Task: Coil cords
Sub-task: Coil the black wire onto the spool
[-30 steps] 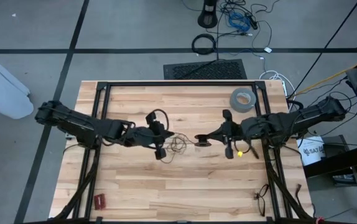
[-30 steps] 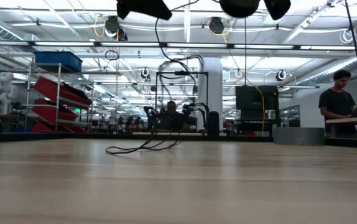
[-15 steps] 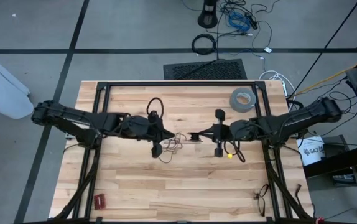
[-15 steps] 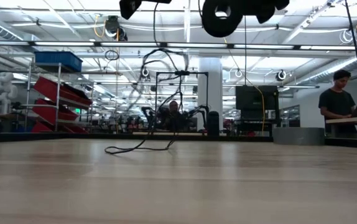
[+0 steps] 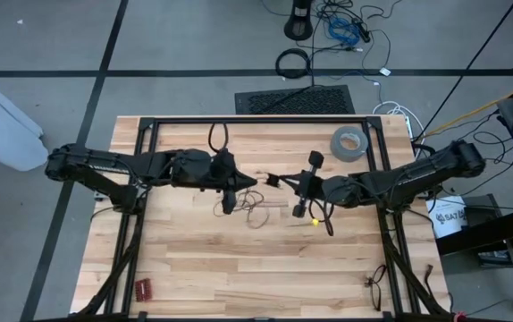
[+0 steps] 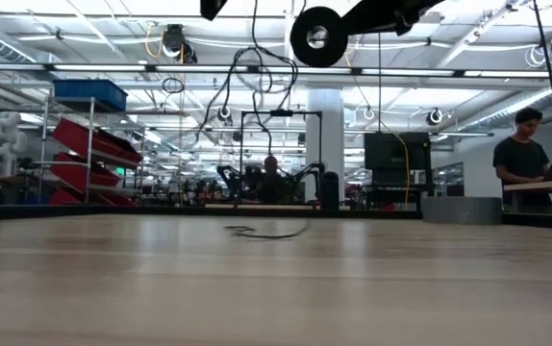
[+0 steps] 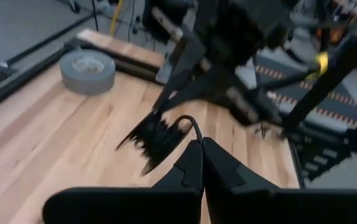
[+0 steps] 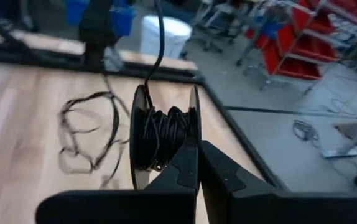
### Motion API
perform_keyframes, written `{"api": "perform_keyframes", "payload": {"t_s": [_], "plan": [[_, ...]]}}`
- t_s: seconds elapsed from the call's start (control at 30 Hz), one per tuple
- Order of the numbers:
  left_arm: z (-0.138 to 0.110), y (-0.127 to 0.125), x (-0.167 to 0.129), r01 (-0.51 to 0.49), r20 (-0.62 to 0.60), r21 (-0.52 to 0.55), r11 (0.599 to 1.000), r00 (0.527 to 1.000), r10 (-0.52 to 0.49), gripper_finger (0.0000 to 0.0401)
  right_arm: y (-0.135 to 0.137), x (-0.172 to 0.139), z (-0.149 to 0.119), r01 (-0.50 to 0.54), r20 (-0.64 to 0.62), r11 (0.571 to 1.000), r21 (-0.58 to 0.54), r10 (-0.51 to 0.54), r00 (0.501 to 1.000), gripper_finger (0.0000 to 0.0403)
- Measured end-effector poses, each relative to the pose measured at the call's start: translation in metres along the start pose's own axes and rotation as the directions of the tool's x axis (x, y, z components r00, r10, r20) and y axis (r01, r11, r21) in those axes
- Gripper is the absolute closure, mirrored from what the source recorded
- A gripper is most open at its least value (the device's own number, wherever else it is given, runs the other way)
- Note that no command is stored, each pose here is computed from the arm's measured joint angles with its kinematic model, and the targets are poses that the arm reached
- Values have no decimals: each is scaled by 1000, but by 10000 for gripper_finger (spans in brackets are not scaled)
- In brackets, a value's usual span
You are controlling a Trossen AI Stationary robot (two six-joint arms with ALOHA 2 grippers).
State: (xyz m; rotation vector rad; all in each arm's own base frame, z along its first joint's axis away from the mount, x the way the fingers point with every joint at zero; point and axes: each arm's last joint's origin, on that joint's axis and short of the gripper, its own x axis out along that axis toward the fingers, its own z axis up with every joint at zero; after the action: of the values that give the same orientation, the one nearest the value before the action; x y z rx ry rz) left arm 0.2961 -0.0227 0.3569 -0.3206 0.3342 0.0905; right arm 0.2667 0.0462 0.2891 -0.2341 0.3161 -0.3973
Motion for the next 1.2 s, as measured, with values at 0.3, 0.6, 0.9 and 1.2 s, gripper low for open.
{"api": "perform_keyframes", "payload": {"t_s": [0.3,0.6,0.9,1.2], "plan": [[10,-4,10,11,145,-20,1000,989,-8,399,5,11,5,124,67,991,53,-128,990,403],[1,-6,42,26,173,-22,999,985,-22,399,1,12,15,205,139,970,127,-222,965,403],[-11,-11,64,34,168,-16,999,985,-30,399,0,12,16,206,147,971,125,-223,964,403],[-24,-14,76,27,127,1,1000,992,-27,374,-4,6,19,200,154,973,118,-217,964,403]]}}
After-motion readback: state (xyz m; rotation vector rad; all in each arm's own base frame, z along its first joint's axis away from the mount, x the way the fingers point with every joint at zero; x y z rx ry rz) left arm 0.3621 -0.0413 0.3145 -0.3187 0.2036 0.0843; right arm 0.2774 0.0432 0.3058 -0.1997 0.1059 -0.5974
